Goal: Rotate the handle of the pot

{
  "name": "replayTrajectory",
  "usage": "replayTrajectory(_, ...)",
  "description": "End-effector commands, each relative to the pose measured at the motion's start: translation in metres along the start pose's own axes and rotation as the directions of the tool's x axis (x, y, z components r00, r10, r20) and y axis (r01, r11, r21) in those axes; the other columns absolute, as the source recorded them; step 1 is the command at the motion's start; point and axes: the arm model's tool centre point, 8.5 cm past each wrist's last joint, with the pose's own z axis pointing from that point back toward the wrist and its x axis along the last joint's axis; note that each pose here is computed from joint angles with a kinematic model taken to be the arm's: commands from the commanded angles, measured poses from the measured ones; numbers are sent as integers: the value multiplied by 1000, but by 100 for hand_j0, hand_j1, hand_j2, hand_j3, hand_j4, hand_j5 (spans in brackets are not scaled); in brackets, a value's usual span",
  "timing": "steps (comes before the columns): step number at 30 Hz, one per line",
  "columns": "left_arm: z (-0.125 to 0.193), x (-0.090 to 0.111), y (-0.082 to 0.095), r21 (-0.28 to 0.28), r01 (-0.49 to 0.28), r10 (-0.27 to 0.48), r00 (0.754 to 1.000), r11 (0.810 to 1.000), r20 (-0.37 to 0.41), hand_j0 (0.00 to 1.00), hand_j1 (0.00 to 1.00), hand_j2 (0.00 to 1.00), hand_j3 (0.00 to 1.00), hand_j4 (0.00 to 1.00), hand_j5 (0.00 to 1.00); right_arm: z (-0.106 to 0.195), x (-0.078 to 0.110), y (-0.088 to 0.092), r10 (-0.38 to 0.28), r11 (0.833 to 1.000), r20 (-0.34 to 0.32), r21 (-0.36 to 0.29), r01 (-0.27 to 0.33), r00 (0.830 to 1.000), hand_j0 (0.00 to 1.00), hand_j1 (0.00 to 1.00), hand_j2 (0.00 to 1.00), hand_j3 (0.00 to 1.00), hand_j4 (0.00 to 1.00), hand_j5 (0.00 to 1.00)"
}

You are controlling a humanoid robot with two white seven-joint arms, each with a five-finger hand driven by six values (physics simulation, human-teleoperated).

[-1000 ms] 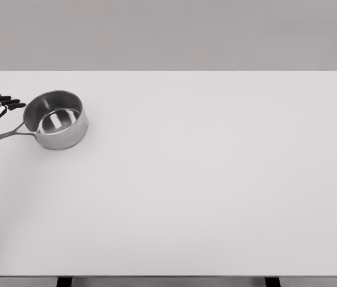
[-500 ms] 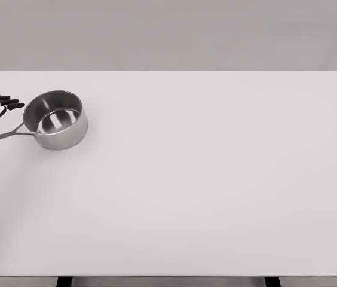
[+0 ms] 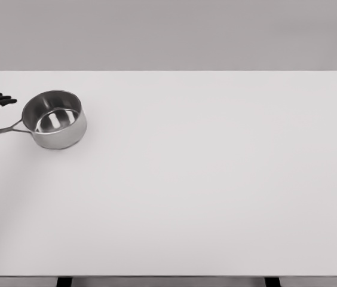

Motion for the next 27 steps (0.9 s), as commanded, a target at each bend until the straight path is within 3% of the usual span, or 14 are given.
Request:
replayTrajectory(1,1,-3,-4,-6,-13,13,1000,1000,-11,100,100,100,100,100,100,0,0,0,0,1000,0,1,0,1000,100,100,100,100,100,100)
replayTrajectory(11,-3,-13,-2,8,-28,28,999,1000,-38,100,100,100,100,100,100,0,0,0,0,1000,0,-1,0,1000,100,100,100,100,100,100)
replayTrajectory(27,-17,-8,4,51,-45,47,999,998,-24,100,100,100,100,100,100,0,0,0,0,1000,0,-1,0,1000,100,100,100,100,100,100)
